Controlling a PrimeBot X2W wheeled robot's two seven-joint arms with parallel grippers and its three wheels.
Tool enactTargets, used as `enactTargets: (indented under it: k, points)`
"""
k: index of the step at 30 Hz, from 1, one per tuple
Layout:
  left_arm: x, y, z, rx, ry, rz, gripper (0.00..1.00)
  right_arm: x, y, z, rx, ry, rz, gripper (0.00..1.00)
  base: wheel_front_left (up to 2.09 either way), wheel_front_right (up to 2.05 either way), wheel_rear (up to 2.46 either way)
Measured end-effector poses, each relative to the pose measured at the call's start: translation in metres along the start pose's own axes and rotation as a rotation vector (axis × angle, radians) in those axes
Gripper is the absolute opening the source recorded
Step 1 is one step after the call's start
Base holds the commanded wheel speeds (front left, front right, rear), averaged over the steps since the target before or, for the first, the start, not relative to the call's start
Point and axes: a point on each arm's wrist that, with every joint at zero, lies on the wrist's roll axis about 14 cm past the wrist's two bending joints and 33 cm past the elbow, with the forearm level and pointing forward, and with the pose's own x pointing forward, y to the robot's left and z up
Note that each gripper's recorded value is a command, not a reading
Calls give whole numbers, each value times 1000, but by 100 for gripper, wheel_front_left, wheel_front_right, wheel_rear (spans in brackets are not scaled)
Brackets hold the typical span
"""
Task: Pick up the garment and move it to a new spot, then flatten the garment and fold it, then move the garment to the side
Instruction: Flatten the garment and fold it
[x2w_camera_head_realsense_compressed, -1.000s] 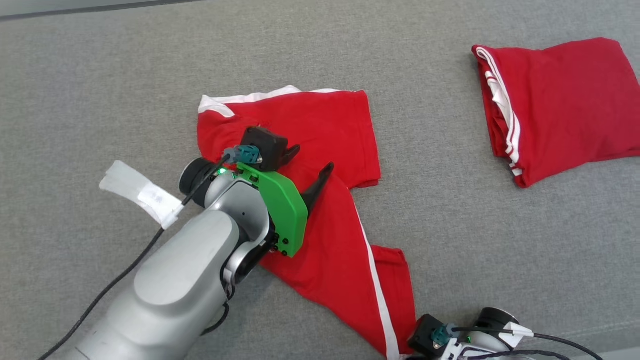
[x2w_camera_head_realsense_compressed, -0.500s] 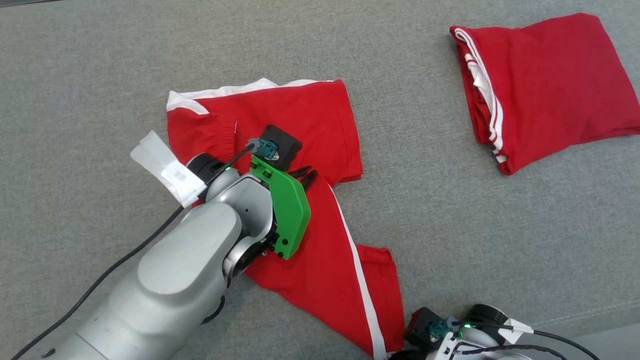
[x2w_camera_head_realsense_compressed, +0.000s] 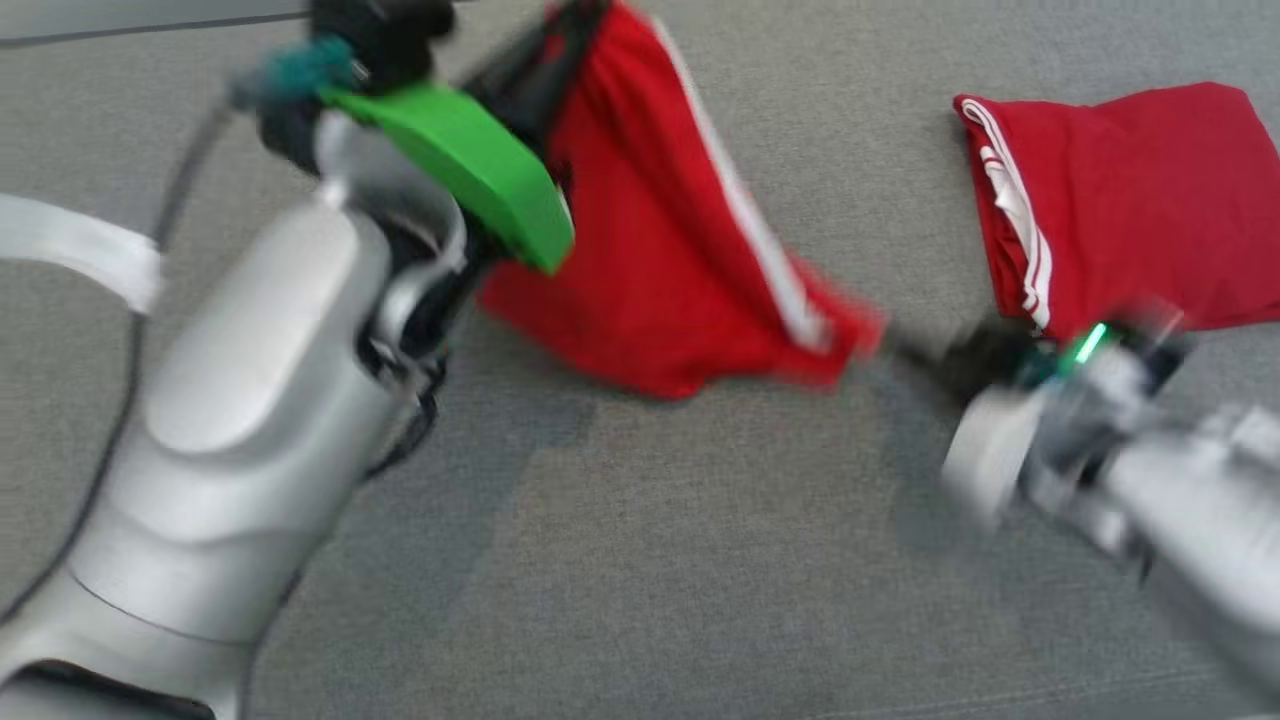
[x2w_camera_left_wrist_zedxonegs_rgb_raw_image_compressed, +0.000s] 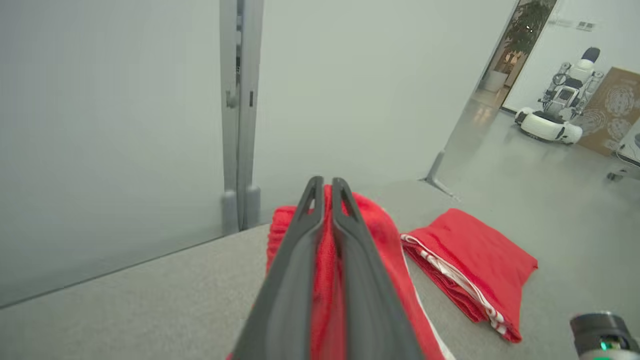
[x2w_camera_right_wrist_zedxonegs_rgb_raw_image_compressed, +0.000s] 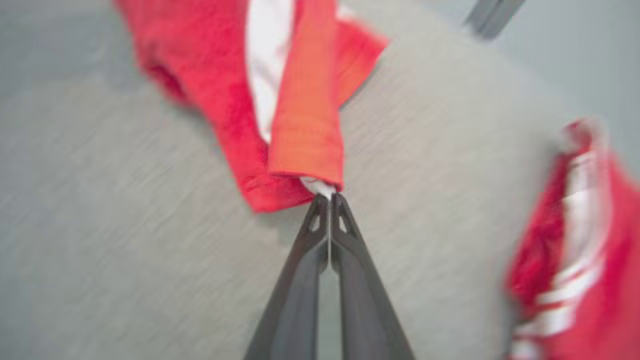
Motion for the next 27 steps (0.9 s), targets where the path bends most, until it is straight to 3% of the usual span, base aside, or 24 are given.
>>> enactTargets:
  k: [2, 3, 4, 6, 10, 13, 18, 21, 27]
  points:
    - [-3, 9, 73, 43, -222, 28, 0, -22, -122, 116, -176, -276, -362, 0, 0, 0, 0]
    - [-8, 10, 107, 60, -330, 30, 0, -49, -159, 172, -270, -403, -476, 0, 0, 0, 0]
    - [-15, 10, 128, 71, -402, 36, 0, -74, -175, 216, -356, -499, -544, 0, 0, 0, 0]
    - [-30, 12, 149, 104, -501, 52, 0, -92, -179, 242, -460, -557, -579, 0, 0, 0, 0]
    - [-56, 29, 130, 50, -559, 135, 0, -66, -161, 210, -468, -485, -509, 0, 0, 0, 0]
    - [-88, 56, 51, -92, -459, 283, 0, -40, -139, 181, -454, -425, -403, 0, 0, 0, 0]
    - [-127, 63, -49, -309, -283, 423, 0, -6, -105, 83, -289, -196, -252, 0, 0, 0, 0]
    - [-144, 59, -79, -350, -225, 450, 0, 4, -86, 51, -216, -126, -198, 0, 0, 0, 0]
    - [-165, 57, -92, -330, -198, 463, 0, 16, -62, 41, -192, -114, -130, 0, 0, 0, 0]
